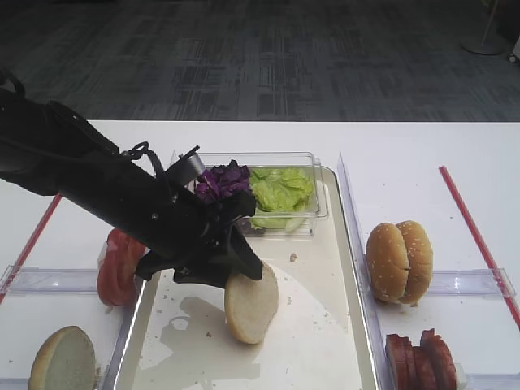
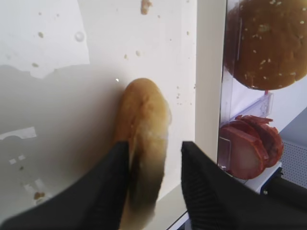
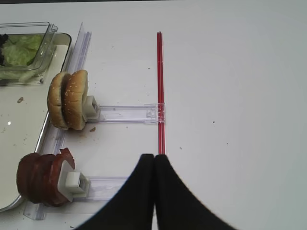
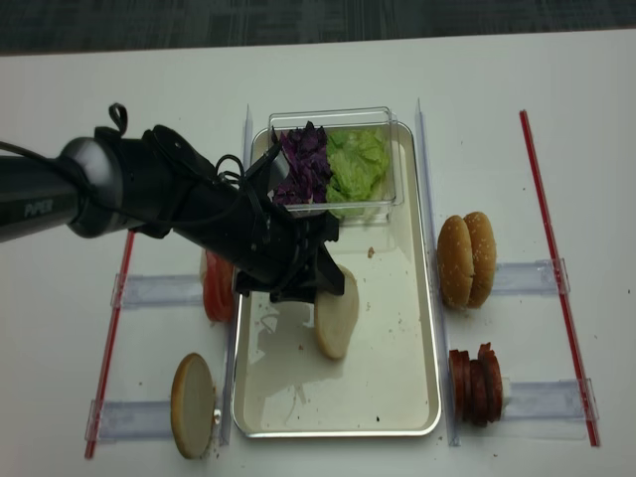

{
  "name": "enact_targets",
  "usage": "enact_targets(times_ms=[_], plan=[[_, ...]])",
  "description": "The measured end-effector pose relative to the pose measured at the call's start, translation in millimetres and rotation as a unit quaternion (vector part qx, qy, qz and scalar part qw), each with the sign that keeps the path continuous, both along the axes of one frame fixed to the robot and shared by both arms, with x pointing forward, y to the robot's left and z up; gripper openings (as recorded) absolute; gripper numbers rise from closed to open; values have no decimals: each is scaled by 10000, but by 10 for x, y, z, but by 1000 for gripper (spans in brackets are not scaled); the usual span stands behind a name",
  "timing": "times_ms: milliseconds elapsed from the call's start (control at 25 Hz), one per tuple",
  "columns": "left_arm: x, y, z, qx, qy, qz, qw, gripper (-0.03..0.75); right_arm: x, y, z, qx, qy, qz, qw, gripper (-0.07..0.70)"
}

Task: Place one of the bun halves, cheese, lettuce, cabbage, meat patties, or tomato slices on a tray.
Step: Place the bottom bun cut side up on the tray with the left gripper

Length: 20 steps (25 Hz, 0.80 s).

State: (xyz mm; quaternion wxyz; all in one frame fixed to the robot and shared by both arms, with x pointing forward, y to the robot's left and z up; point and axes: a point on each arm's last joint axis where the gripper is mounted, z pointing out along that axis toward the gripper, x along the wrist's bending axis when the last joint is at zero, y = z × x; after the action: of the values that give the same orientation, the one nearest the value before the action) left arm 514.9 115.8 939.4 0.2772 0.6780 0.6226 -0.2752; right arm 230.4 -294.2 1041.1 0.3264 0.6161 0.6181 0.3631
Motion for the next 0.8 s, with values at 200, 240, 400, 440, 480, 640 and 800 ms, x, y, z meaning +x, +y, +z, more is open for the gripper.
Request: enact_targets(times_ms=[200,240,400,440,480,640,800], plan=[[0,0,0,0,0,0,10000,326,0,0,0,0,0,0,10000,364],[0,0,0,0,0,0,10000,342,0,0,0,0,0,0,10000,364],[0,1,-1,7,33,28,10000,387,0,0,0,0,0,0,10000,364],[-1,2,-2,16,47,37,10000,398,0,0,0,0,0,0,10000,364],[-3,5,-5,41,54,28,10000,412,0,0,0,0,0,0,10000,364],[-6,10,-10,82,92,43,9999,478,0,0,0,0,0,0,10000,364],[-4,11,-10,85,91,54,9999,529,0,0,0,0,0,0,10000,364]])
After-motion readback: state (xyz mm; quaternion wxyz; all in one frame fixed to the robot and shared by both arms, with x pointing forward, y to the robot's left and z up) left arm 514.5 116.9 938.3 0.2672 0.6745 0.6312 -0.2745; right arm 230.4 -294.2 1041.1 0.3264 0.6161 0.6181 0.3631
